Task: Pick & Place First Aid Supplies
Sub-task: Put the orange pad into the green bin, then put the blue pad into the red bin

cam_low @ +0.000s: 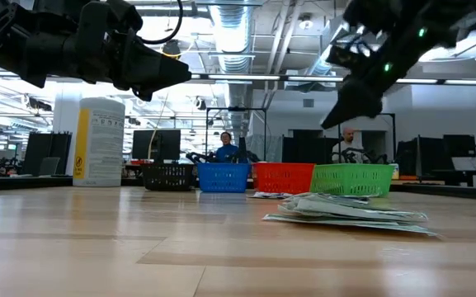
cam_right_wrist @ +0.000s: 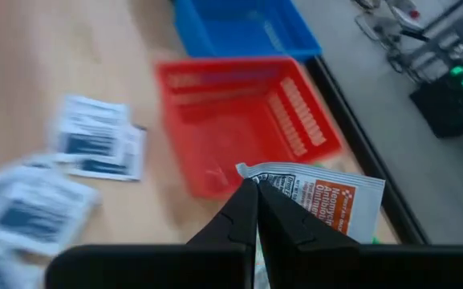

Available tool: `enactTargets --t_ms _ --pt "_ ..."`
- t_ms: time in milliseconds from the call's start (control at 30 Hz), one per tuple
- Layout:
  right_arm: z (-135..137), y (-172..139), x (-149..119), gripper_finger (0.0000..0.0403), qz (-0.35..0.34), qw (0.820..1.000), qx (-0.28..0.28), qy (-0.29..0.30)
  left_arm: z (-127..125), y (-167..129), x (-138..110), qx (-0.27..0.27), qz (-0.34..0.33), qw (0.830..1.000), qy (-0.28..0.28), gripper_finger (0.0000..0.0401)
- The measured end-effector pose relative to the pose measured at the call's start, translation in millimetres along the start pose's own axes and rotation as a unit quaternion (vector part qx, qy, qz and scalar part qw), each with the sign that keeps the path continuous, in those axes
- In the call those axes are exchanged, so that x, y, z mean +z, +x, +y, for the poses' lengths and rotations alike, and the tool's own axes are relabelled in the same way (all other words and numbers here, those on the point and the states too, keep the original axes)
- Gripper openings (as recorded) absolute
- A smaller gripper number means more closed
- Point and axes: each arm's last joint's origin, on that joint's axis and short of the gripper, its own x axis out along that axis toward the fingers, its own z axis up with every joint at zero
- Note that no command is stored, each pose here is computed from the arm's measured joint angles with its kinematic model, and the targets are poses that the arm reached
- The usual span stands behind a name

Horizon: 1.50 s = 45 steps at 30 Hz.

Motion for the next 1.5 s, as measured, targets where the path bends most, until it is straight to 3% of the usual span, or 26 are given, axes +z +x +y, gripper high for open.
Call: enactTargets --t_ms 100,267,533,767,1200,1367,1500 --pt "-11.0 13.8 -16.5 0.0001 0.008 1.000 -0.014 0.019 0.0 0.0 0.0 0.000 0.000 1.000 -0.005 0.0116" --pt "-21.5 29.3 -41.5 0.0001 -0.008 0.997 0.015 0.080 -0.1 0.0 0.0 0.000 0.000 1.000 -0.013 0.0116" --pt "-28.7 34.8 -52.5 0.0004 -0.031 0.993 -0.001 0.116 0.0 0.0 0.0 0.000 0.000 1.000 -0.013 0.0116" --pt "-31.3 36.2 -56.2 0.0016 -0.023 0.979 -0.005 0.200 0.1 0.0 0.0 0.000 0.000 1.000 -0.013 0.0116" --pt "-24.2 33.5 -56.0 0.0107 -0.019 0.980 -0.003 0.198 0.2 0.0 0.0 0.001 0.000 1.000 -0.011 0.0116" --pt "-18.4 29.7 -47.4 0.0110 -0.056 0.976 0.010 0.208 0.2 0.0 0.0 0.001 0.000 1.000 -0.011 0.0116" --pt "-7.0 21.7 -37.5 0.0103 -0.101 0.981 0.034 0.163 0.2 0.0 0.0 0.001 0.000 1.000 -0.011 0.0116"
